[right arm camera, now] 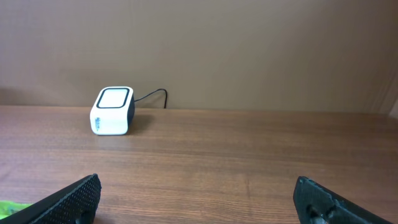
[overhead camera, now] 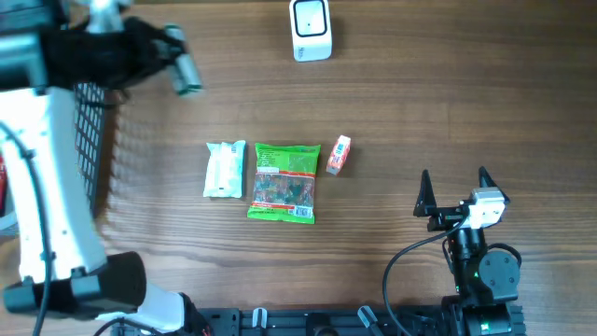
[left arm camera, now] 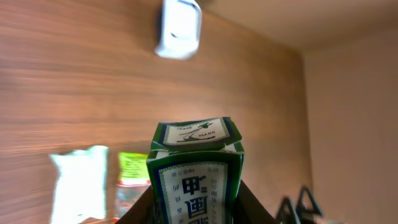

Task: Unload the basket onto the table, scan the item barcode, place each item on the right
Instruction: 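Carry the green box toward the scanner and bring the right gripper up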

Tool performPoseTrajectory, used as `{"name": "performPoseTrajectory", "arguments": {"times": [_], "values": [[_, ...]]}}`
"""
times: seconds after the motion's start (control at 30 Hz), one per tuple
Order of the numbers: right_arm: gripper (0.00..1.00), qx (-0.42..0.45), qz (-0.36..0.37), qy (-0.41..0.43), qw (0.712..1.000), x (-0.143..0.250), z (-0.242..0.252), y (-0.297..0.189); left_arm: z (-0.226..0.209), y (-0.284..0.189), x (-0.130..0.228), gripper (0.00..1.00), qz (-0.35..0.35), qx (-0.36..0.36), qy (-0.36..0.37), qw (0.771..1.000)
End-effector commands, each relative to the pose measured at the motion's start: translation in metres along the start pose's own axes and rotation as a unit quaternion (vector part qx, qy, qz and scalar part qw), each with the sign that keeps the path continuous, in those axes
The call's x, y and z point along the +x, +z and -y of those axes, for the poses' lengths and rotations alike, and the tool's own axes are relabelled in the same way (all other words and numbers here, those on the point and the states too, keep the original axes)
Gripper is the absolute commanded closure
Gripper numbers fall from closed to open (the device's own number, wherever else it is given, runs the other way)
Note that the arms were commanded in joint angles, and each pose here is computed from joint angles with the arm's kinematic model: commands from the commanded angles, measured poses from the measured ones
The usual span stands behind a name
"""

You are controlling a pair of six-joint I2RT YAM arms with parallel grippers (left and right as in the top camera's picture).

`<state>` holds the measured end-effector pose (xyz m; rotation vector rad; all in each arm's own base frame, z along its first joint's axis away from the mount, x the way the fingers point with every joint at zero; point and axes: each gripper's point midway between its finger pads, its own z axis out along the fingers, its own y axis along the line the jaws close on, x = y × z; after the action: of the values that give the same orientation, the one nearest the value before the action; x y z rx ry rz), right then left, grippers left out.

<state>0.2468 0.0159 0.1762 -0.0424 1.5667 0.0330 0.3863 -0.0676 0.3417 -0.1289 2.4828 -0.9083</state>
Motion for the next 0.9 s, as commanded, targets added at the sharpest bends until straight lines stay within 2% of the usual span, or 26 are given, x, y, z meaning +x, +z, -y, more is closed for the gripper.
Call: {"name": "performPoseTrajectory", "arguments": {"times": [0.0, 0.13, 0.3, 0.37, 0.43, 0.5, 0.6, 0.67, 0.7, 0.73, 0.87], "values": [[0.0, -0.025, 0.016, 0.0, 1.0, -0.008, -0.008, -0.001, 0.037, 0.045, 0.021, 0.75, -0.075, 0.092, 0.021, 0.993], [0.0, -0.17, 0.042, 0.035, 0.984, -0.035, -0.056, -0.014, 0.069, 0.08, 0.033, 0.75, -0.134, 0.2, 0.02, 0.97], [0.0, -0.186, 0.004, 0.051, 0.981, -0.098, -0.061, -0.03, 0.086, 0.087, 0.026, 0.76, -0.139, 0.276, 0.03, 0.95], [0.0, -0.231, -0.051, 0.047, 0.97, -0.129, -0.076, -0.033, 0.094, 0.086, 0.026, 0.76, -0.139, 0.296, 0.042, 0.944], [0.0, -0.256, -0.125, 0.058, 0.957, -0.143, -0.085, -0.029, 0.108, 0.082, 0.031, 0.76, -0.14, 0.332, 0.07, 0.93], [0.0, -0.265, -0.213, 0.065, 0.938, -0.152, -0.09, -0.022, 0.118, 0.079, 0.036, 0.76, -0.147, 0.356, 0.081, 0.919], [0.0, -0.265, -0.303, 0.106, 0.909, -0.172, -0.095, -0.007, 0.127, 0.082, 0.038, 0.75, -0.142, 0.366, 0.106, 0.914], [0.0, -0.303, -0.322, 0.129, 0.888, -0.182, -0.108, 0.0, 0.137, 0.077, 0.037, 0.75, -0.138, 0.391, 0.122, 0.902], [0.17, -0.34, -0.325, 0.144, 0.871, -0.188, -0.12, 0.0, 0.142, 0.075, 0.038, 0.75, -0.138, 0.405, 0.129, 0.895], [0.28, -0.352, -0.328, 0.16, 0.862, -0.191, -0.125, 0.002, 0.142, 0.075, 0.038, 0.75, -0.138, 0.405, 0.13, 0.894], [0.26, -0.35, -0.329, 0.195, 0.855, -0.198, -0.134, 0.009, 0.146, 0.082, 0.045, 0.77, -0.145, 0.394, 0.134, 0.897]]}}
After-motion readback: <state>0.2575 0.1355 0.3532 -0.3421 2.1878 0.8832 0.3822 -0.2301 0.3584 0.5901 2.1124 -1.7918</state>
